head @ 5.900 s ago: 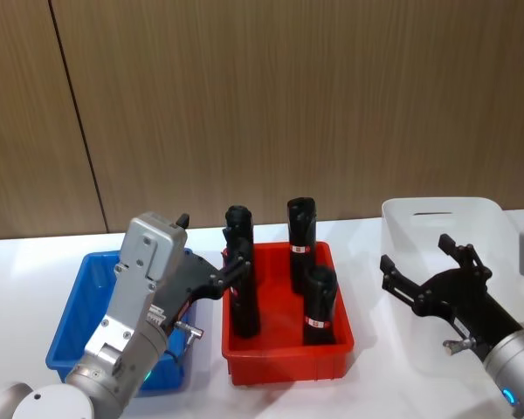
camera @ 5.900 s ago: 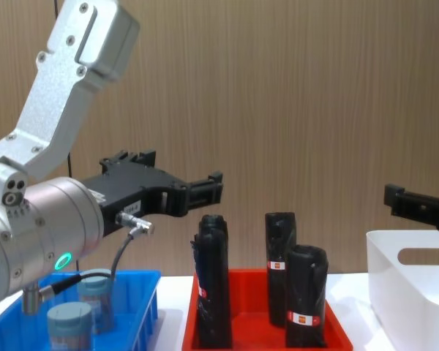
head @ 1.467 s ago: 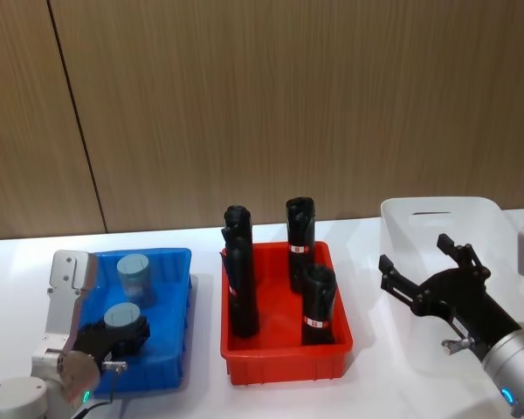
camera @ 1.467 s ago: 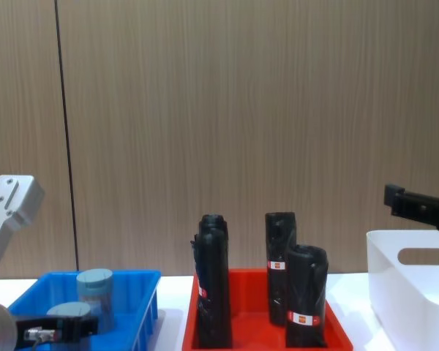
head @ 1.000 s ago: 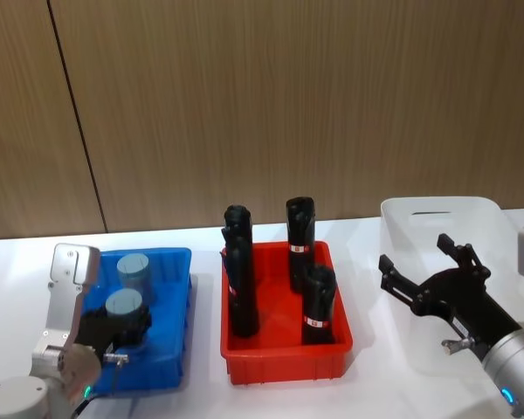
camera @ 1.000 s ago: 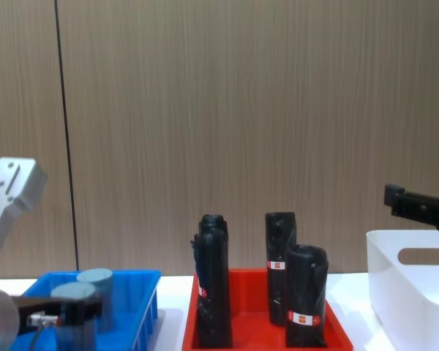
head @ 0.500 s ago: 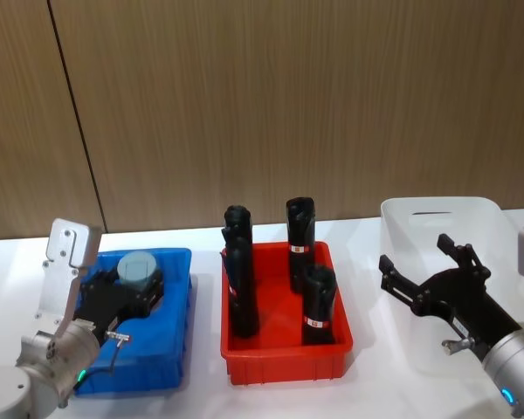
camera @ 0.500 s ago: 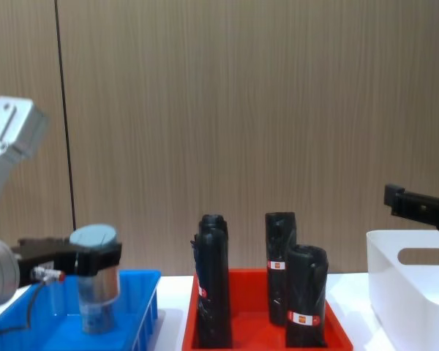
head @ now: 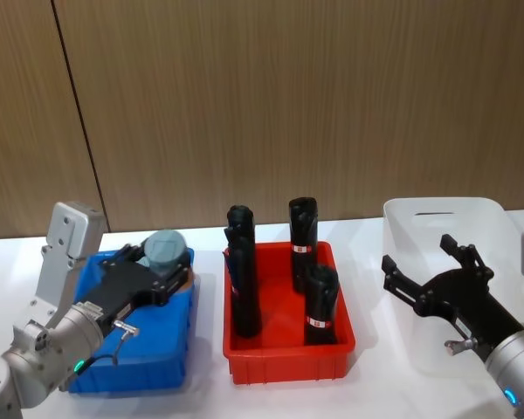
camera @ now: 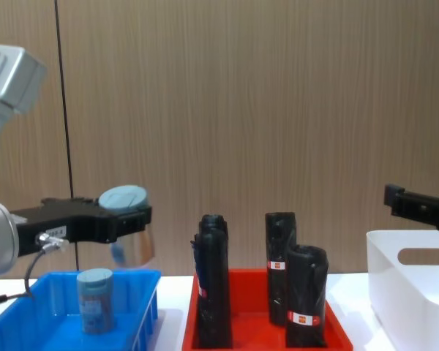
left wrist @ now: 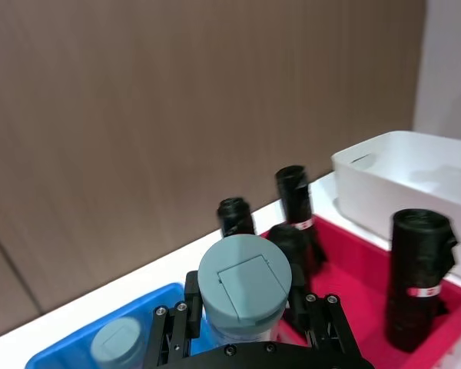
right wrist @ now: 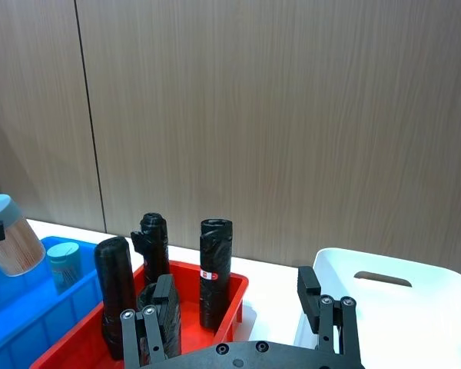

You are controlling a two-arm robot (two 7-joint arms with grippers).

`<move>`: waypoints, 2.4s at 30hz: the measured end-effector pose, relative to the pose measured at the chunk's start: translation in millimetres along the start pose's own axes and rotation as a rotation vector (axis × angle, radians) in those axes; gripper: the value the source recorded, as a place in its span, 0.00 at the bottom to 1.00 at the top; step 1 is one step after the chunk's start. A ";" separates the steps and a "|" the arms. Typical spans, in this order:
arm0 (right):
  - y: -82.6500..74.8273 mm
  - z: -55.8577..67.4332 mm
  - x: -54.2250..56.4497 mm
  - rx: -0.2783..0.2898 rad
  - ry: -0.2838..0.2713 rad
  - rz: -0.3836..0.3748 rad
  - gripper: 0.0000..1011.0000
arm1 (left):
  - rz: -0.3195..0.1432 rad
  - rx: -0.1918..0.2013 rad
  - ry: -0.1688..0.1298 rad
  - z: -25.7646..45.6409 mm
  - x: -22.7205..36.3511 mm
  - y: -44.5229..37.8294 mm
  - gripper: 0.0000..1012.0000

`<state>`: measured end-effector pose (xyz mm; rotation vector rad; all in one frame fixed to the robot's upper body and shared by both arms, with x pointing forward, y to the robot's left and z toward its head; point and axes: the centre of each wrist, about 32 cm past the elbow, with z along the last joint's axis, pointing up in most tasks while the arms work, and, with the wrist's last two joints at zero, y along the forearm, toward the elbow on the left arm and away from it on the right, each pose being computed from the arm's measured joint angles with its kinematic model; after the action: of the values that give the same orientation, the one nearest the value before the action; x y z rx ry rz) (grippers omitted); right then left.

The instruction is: Pick the cotton swabs from the blue box and place them into the white box.

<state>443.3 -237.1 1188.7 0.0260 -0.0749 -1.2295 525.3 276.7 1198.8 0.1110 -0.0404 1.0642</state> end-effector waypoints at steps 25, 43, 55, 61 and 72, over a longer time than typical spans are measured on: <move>0.0 0.0 0.0 0.000 0.000 0.000 0.99 | -0.384 -0.114 -0.018 10.1 14.2 1.7 0.65; 0.0 0.0 0.0 0.000 0.000 0.000 0.99 | -0.613 -0.129 -0.042 10.0 23.3 -3.9 0.65; 0.0 0.1 0.5 0.001 -0.001 0.008 0.99 | -0.645 -0.125 -0.047 9.5 25.1 -4.2 0.65; 0.0 0.4 2.7 0.002 -0.007 0.029 0.99 | -0.653 -0.124 -0.049 9.5 25.6 -4.3 0.65; 0.8 5.7 15.9 -0.050 -0.017 0.123 0.99 | -0.662 -0.123 -0.050 9.3 25.9 -4.3 0.65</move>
<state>449.0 -251.7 1195.2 -0.0320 -0.0602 -1.1082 541.9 296.1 1210.0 0.0338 -0.1063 0.3965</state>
